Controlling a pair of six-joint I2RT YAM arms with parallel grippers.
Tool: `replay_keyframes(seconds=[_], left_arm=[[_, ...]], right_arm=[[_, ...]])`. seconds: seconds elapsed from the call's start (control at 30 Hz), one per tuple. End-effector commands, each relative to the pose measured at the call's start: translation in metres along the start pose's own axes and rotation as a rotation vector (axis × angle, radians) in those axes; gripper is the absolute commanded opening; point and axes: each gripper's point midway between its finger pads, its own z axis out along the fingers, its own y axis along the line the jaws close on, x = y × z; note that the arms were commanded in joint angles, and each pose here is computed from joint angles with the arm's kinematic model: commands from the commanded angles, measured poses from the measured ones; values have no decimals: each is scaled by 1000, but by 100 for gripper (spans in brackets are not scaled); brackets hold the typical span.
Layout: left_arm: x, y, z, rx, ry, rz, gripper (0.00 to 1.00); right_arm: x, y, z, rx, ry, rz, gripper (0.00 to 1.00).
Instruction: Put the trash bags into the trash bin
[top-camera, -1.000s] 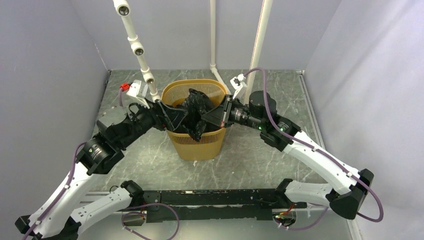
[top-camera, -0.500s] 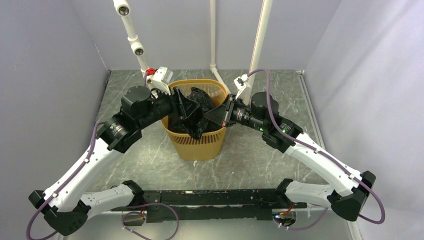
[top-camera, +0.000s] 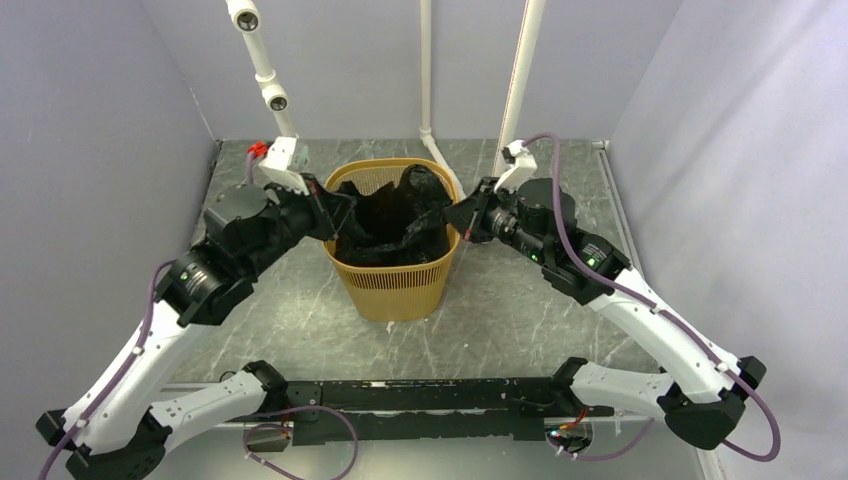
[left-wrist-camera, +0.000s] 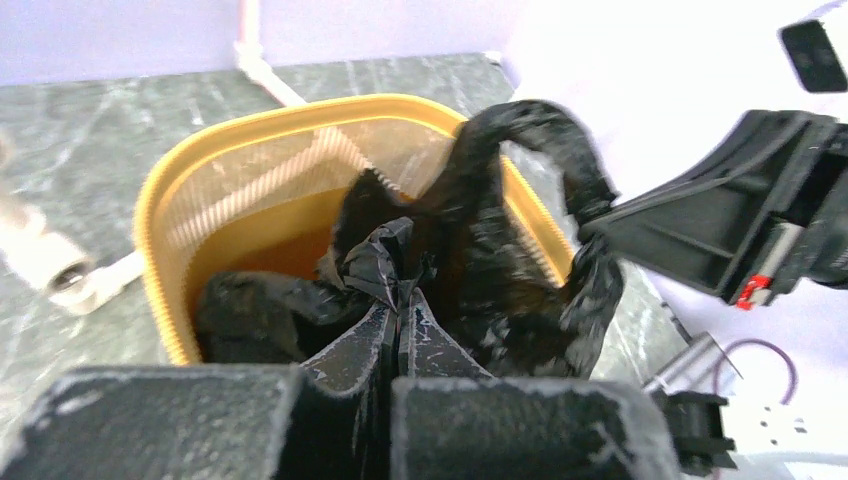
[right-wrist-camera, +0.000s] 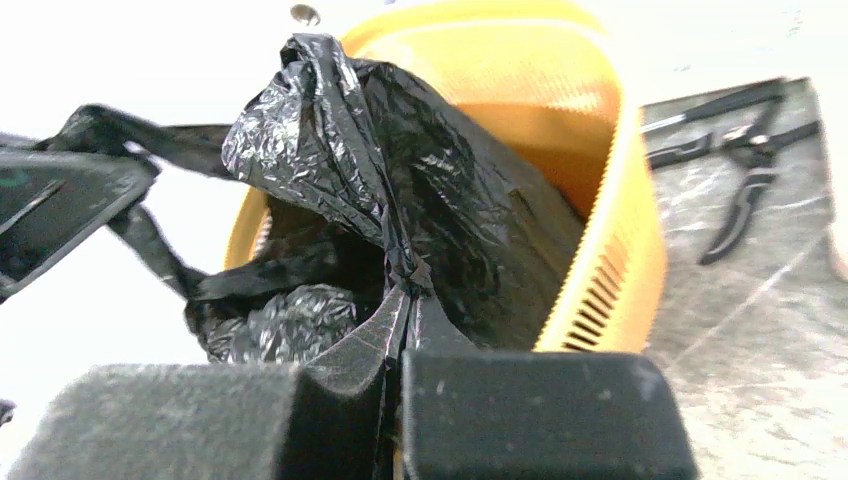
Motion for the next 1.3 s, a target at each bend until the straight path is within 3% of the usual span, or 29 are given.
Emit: replay_keyframes(seconds=[0.0, 0.13, 0.3, 0.5, 0.6, 0.7, 0.77, 1.03, 1.27], left_arm=[[-20, 34, -32, -182, -101, 12, 3], [-16, 41, -54, -194, -146, -33, 3], [-3, 18, -68, -32, -138, -64, 4], [2, 5, -66, 40, -107, -62, 3], [0, 0, -65, 57, -93, -40, 3], [-6, -7, -64, 90, -97, -17, 3], [-8, -12, -64, 115, -96, -1, 3], [-8, -17, -61, 129, -68, 11, 3], [-7, -17, -63, 129, -63, 11, 3]], right_arm=[[-31, -25, -25, 137, -111, -43, 0], [-24, -22, -35, 81, -123, 6, 0], [9, 18, -49, -216, -30, -7, 0], [19, 18, -59, -216, 47, -55, 40], [-1, 26, -67, -211, 13, -114, 45], [-23, 36, -72, -204, -12, -186, 67], [-34, 36, -70, -162, 4, -235, 73], [-31, 43, -34, -104, 172, -319, 79], [-43, 14, -17, 67, 116, -413, 80]])
